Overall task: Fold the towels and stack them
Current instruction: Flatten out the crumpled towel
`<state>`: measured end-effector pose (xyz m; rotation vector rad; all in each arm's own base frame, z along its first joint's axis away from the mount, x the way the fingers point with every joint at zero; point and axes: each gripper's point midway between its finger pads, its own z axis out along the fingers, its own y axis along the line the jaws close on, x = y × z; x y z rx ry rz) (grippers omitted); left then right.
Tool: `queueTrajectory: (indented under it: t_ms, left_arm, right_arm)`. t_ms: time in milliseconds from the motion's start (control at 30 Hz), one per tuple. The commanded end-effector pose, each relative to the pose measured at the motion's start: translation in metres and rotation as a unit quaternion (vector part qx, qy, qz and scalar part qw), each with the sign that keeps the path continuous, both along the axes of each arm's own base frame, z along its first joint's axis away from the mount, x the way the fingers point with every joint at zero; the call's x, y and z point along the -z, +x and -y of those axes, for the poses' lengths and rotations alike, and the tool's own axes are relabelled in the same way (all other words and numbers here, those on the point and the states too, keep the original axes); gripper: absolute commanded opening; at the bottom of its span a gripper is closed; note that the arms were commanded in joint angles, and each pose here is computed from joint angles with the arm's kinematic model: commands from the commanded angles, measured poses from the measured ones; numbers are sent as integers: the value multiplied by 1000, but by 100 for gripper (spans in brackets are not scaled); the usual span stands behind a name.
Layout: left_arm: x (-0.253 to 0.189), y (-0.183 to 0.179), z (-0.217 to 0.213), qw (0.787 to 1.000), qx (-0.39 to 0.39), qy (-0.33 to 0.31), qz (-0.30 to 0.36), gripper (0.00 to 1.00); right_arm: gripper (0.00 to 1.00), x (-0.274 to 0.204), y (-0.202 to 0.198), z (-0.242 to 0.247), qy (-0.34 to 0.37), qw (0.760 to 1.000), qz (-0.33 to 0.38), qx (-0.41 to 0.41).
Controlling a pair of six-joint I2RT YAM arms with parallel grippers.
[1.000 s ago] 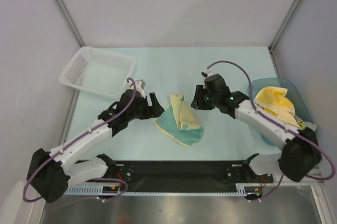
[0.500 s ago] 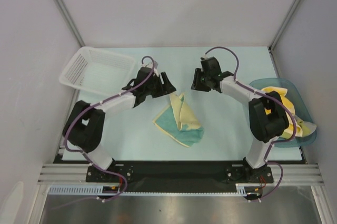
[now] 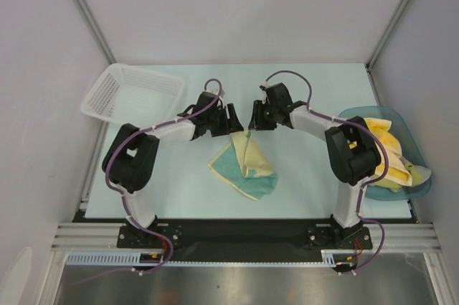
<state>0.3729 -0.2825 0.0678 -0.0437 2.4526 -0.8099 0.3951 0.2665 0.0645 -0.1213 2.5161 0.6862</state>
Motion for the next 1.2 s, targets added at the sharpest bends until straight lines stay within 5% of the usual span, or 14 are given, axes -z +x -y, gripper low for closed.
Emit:
queueTrajectory:
  t_ms: [0, 167, 300, 400, 433, 567, 733, 800, 933, 1100, 1167]
  left_arm:
    - [-4, 6, 7, 1000, 12, 1, 17, 70]
    - [-2, 11, 13, 1000, 20, -3, 15, 61]
    - [-10, 17, 19, 999, 30, -8, 23, 33]
    - [-29, 31, 21, 998, 39, -11, 38, 0]
    - [-34, 33, 17, 999, 38, -6, 31, 0]
    - [-154, 68, 11, 989, 30, -40, 136, 0]
    - [-241, 49, 13, 974, 63, -78, 202, 0]
    - [-237, 30, 12, 974, 68, -97, 191, 0]
    - [-159, -9, -2, 988, 58, -73, 123, 0]
    - [-81, -43, -35, 998, 26, -12, 61, 0]
    - [-52, -56, -48, 999, 17, 13, 36, 0]
  right_arm:
    - [42, -3, 11, -11, 19, 1000, 20, -13]
    - [42, 6, 19, -20, 35, 999, 15, -18]
    - [38, 4, 33, -16, 20, 1000, 21, -9]
    - [8, -25, 54, 9, 17, 998, 46, 34]
    - [0, -44, 71, 29, 21, 996, 59, 64]
    - [0, -132, 96, 107, 31, 979, 114, 169]
    - [0, -202, 50, 164, 44, 959, 149, 238]
    - [0, -174, 17, 172, 24, 961, 107, 252]
    - [3, -138, -54, 162, 70, 961, 60, 259]
    - [37, -77, -126, 128, 69, 973, -18, 217]
    - [41, -76, -138, 121, 63, 977, -19, 201]
